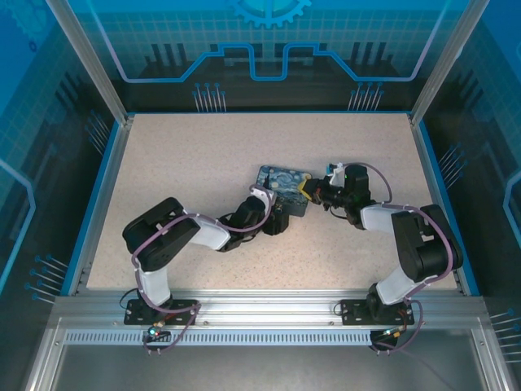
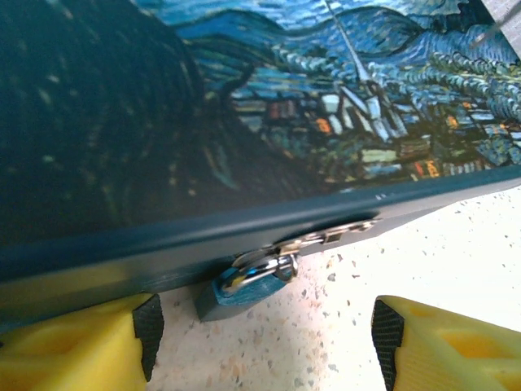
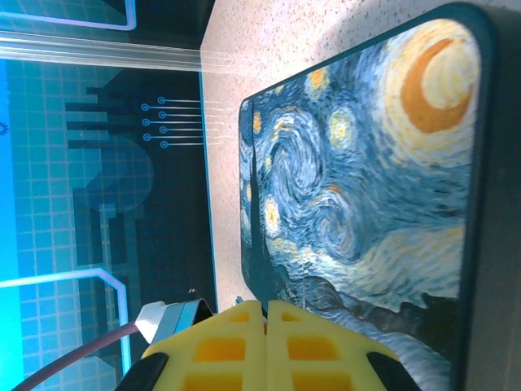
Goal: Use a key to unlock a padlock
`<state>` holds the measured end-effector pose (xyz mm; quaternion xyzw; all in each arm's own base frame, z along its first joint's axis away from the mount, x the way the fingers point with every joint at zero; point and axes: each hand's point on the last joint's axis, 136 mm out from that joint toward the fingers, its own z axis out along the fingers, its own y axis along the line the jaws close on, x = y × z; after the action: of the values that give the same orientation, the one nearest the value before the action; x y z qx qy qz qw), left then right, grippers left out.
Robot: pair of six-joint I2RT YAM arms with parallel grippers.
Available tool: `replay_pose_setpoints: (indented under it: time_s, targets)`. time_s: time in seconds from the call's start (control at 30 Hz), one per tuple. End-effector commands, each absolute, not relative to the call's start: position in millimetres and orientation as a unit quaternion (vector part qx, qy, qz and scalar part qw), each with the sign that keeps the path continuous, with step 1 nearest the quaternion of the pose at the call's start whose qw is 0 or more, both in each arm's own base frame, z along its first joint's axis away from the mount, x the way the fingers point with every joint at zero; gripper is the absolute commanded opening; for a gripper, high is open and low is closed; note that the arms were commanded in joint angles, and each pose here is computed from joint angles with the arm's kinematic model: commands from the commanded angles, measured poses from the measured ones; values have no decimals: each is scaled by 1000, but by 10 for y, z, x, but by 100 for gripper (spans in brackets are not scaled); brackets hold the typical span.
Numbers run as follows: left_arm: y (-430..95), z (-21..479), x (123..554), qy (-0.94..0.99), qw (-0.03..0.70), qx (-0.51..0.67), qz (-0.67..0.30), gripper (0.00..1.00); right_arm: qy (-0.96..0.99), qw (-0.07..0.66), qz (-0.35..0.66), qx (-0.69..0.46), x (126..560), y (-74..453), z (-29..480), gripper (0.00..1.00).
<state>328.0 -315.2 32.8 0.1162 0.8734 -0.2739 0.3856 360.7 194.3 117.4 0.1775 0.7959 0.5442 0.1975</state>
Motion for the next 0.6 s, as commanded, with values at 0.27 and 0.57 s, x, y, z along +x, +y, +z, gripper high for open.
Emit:
replay_pose_setpoints:
  time_s: [0.27,0.57]
  targets:
    - [-3590,561,3303,843,369,107,-376,70,794,195,547,178,3691,1889,1137,0]
    - [-3672,594,3392,827,360,48,-429,70,794,194,547,181,3683,1859,1101,0]
